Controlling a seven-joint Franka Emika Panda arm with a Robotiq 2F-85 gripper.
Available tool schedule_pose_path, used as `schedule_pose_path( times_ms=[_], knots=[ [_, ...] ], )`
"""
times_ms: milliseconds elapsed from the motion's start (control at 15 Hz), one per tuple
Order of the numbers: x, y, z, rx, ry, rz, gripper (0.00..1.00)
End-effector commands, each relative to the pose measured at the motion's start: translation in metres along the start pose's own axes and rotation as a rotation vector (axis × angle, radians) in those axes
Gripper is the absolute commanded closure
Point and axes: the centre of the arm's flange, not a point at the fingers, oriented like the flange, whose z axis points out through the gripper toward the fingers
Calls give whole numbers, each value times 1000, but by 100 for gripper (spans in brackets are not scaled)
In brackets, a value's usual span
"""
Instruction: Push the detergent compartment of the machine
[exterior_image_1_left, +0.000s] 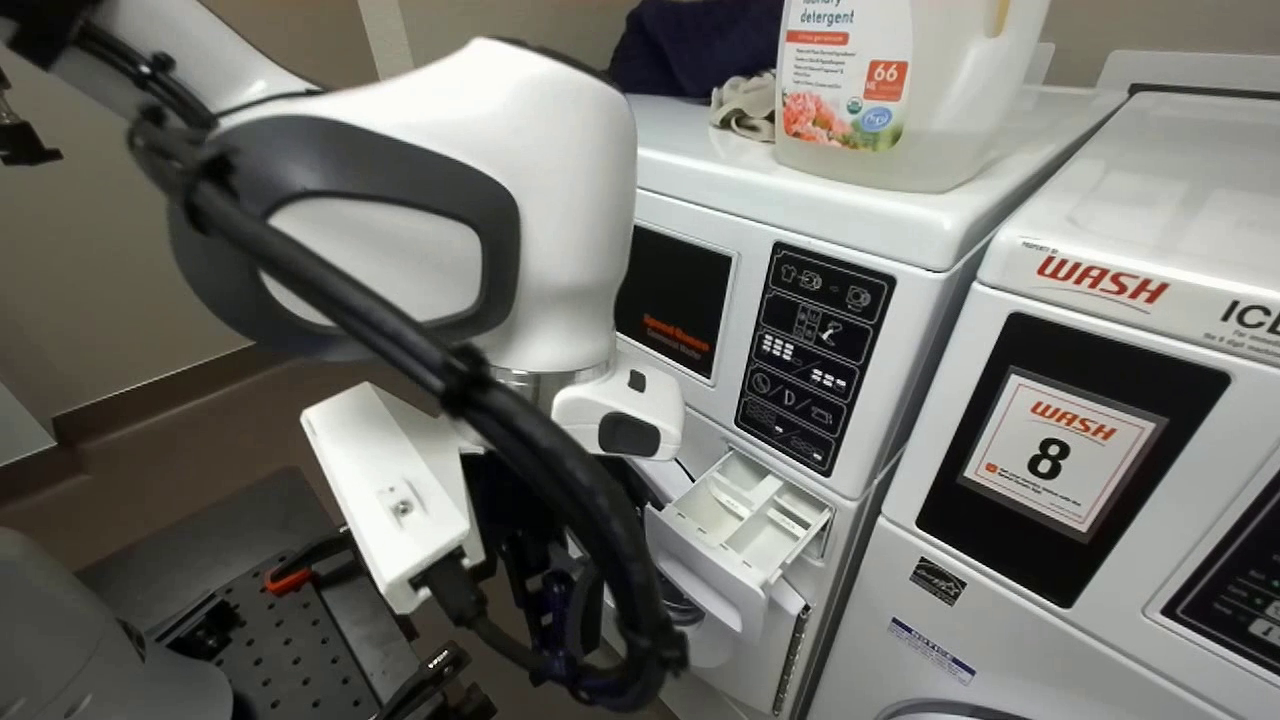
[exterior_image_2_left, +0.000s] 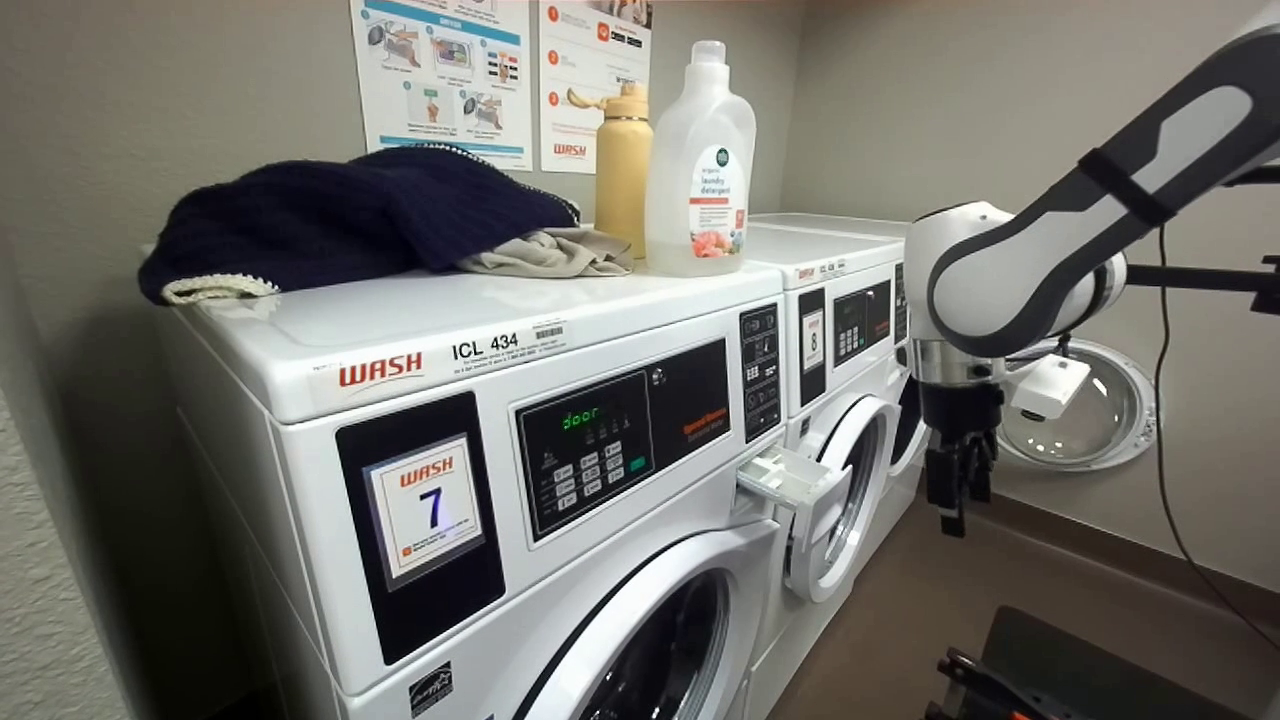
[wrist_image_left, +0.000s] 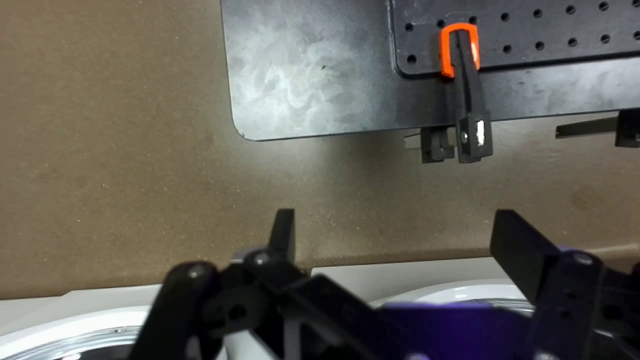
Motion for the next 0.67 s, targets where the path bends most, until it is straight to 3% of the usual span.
schedule_pose_path(
  times_ms=[0,600],
  knots=[
    [23,15,25,-39,-8,-22,0],
    [62,43,68,-127,5,-74,0]
  ],
)
